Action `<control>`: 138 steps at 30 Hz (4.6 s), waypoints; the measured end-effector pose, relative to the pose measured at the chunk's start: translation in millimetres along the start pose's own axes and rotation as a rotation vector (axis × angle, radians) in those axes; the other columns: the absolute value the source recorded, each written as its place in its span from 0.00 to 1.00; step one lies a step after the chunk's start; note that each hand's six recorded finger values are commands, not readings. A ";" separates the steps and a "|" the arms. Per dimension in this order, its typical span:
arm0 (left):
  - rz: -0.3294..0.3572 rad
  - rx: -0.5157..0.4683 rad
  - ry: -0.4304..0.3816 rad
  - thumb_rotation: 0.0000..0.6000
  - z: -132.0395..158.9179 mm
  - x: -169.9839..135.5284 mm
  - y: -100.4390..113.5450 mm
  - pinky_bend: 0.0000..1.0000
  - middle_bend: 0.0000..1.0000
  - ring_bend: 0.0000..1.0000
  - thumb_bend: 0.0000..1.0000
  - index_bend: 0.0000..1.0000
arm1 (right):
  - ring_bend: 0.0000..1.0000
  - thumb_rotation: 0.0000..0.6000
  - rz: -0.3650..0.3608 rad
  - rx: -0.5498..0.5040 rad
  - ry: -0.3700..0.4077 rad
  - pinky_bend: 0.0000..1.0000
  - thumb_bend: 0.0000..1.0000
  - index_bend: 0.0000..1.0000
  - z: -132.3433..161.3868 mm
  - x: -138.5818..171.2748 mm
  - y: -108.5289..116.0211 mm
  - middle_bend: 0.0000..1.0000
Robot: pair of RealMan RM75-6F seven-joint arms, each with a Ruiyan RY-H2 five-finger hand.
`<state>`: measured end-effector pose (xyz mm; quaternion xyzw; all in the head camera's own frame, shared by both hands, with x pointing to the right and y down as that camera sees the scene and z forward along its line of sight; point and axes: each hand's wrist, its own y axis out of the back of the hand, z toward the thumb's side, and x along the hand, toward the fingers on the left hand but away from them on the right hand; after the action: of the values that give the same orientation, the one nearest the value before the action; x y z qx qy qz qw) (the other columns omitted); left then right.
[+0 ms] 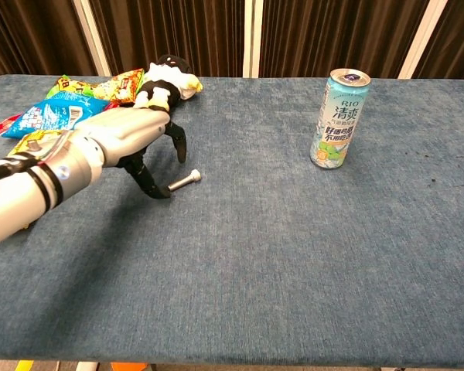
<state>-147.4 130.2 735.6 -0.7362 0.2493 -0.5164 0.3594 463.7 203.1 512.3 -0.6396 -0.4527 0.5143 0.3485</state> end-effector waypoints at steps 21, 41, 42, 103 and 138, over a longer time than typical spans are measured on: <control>0.005 0.024 0.052 1.00 4.9 15.4 -5.1 0.00 0.25 0.12 0.29 0.45 | 0.00 1.00 -0.007 0.001 -0.009 0.00 0.24 0.09 -2.5 3.5 2.1 0.15; -0.009 0.055 0.090 1.00 -1.9 21.3 -9.4 0.00 0.25 0.12 0.32 0.45 | 0.00 1.00 -0.010 0.003 -0.019 0.00 0.24 0.09 -4.4 5.2 4.3 0.15; -0.012 0.054 0.092 1.00 -2.2 21.5 -9.9 0.00 0.25 0.12 0.33 0.45 | 0.00 1.00 -0.011 0.003 -0.020 0.00 0.24 0.09 -4.6 5.3 4.5 0.15; -0.005 0.120 0.090 1.00 -17.8 20.4 14.5 0.00 0.26 0.12 0.47 0.55 | 0.00 1.00 -0.013 -0.005 -0.032 0.00 0.24 0.09 -7.6 10.6 5.3 0.16; 0.078 -0.012 0.068 1.00 -26.9 0.1 49.3 0.00 0.23 0.10 0.24 0.31 | 0.00 1.00 -0.011 -0.006 -0.030 0.00 0.24 0.10 -9.7 7.1 6.9 0.16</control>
<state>-172.4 92.4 702.4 -0.7102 0.2927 -0.5252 0.3661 475.1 207.6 505.8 -0.6305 -0.4631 0.5205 0.3424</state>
